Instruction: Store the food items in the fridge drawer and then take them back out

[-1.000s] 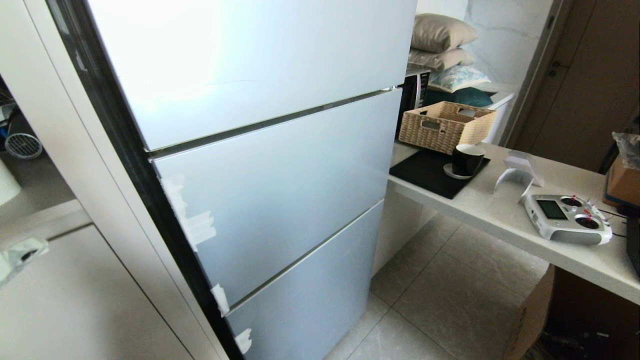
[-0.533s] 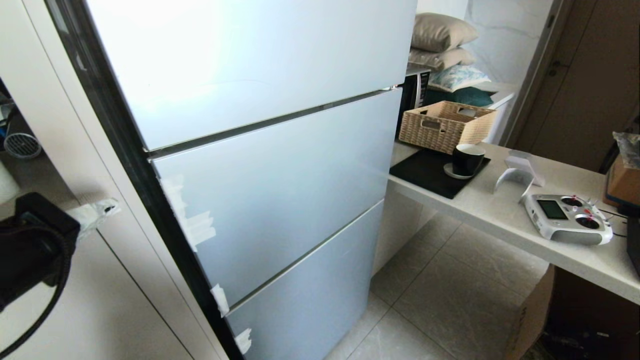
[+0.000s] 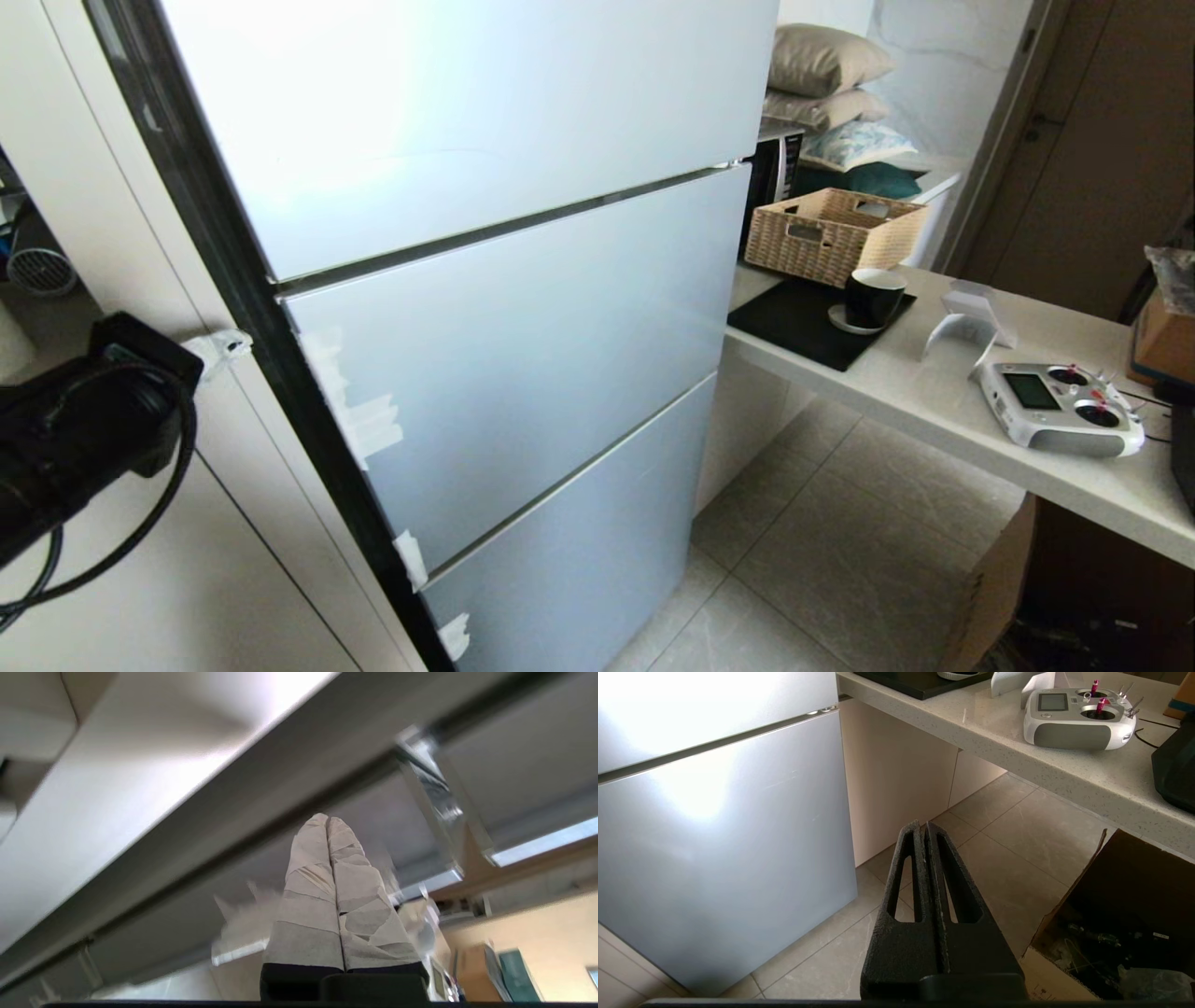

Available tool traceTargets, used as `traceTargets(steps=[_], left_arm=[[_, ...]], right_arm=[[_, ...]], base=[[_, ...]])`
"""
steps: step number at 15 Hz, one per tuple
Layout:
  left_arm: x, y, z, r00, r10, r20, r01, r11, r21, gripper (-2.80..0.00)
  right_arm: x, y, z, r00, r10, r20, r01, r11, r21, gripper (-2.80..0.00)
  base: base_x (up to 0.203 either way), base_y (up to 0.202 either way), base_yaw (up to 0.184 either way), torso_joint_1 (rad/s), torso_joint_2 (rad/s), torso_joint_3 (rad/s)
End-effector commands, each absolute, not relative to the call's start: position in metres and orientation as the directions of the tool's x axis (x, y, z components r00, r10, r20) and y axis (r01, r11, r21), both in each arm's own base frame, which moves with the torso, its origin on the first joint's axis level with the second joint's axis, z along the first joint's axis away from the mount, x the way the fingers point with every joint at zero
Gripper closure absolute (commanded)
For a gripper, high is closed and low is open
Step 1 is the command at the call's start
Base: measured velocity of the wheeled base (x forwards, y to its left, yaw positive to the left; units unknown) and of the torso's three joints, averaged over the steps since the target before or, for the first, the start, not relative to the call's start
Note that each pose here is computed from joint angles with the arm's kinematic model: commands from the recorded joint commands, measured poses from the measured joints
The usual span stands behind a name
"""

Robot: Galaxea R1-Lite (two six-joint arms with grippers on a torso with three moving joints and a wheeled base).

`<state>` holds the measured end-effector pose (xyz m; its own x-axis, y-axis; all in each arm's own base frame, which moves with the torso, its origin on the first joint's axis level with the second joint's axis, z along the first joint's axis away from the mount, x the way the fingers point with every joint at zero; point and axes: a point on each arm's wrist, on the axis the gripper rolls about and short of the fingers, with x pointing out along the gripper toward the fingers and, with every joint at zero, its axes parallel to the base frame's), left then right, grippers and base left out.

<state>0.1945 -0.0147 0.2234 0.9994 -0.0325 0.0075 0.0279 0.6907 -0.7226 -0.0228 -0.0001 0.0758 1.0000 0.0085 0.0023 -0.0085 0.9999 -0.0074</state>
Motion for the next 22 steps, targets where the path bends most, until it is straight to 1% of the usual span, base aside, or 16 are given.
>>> traceTargets(steps=[1,8,13,22], left_arm=[[0.21,-0.016,0.216,1.0,-0.018,-0.022,-0.004,0.688,-0.726,0.0],[0.23,-0.022,0.208,1.0,-0.028,-0.012,0.011,0.687,-0.727,0.0],[0.231,-0.04,0.208,0.999,-0.049,-0.014,0.024,0.687,-0.726,0.0],[0.219,-0.053,0.207,0.994,-0.113,-0.013,0.068,0.686,-0.724,0.0]], right_arm=[[-0.023,0.0,0.076,1.0,0.009,0.002,-0.009,1.0,-0.008,0.0],[-0.023,0.0,0.076,1.0,0.009,0.003,-0.009,1.0,-0.008,0.0],[-0.023,0.0,0.076,1.0,0.009,0.002,-0.009,1.0,-0.008,0.0],[-0.023,0.0,0.076,1.0,0.008,0.003,-0.008,1.0,-0.008,0.0]], base=[[0.0,0.0,0.0,0.0,0.0,0.0],[0.0,0.0,0.0,0.0,0.0,0.0],[0.0,0.0,0.0,0.0,0.0,0.0],[0.0,0.0,0.0,0.0,0.0,0.0]])
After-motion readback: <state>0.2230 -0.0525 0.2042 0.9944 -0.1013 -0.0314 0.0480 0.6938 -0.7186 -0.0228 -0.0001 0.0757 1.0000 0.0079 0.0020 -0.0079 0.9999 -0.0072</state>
